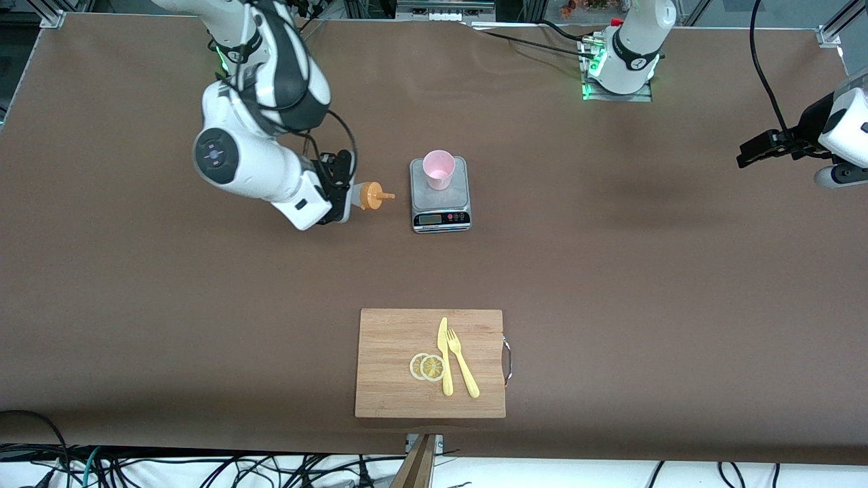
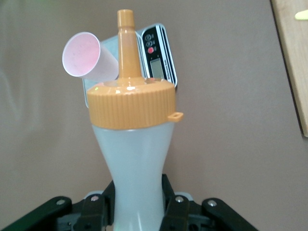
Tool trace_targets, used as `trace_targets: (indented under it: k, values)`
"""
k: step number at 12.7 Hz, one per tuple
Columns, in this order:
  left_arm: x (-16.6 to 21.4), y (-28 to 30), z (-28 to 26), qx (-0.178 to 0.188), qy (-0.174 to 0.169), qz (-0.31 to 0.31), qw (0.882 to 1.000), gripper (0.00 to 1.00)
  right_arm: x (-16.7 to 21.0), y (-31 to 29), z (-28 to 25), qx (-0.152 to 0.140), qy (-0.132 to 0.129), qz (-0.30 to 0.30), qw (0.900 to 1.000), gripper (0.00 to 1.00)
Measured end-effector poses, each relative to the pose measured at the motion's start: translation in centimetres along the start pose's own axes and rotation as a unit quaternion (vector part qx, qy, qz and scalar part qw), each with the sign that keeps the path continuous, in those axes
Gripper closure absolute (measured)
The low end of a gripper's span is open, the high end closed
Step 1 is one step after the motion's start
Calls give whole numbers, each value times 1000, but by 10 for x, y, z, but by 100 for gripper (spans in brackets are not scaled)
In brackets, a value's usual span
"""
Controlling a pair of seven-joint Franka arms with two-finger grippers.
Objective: Add sauce to pink cup with both arms
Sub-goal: 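Turn the bottle upright and carry it back with the right gripper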
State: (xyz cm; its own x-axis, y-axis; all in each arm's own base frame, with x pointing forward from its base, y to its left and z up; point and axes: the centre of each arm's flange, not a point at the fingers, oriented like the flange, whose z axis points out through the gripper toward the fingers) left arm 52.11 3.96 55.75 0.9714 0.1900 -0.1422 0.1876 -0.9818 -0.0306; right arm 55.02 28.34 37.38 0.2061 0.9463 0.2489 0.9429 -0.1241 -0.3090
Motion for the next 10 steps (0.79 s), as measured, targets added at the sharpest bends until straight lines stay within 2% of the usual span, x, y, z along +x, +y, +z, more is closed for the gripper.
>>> trace_targets:
  k: [2, 4, 6, 8, 10]
  values:
    - [1, -1, 1, 0, -1, -1, 1000, 0, -33, 21, -10, 17, 60, 3, 998, 65]
    - [1, -2, 1, 0, 0, -2, 1000, 0, -73, 44, -12, 45, 130, 9, 990, 65]
    - [2, -2, 1, 0, 0, -2, 1000, 0, -120, 67, -6, 70, 191, -3, 979, 65]
    - [2, -2, 1, -1, 2, -2, 1000, 0, -162, 84, 2, 86, 237, -15, 968, 65]
    - [3, -3, 1, -1, 4, -3, 1000, 0, -191, 94, 16, 101, 287, -34, 952, 65]
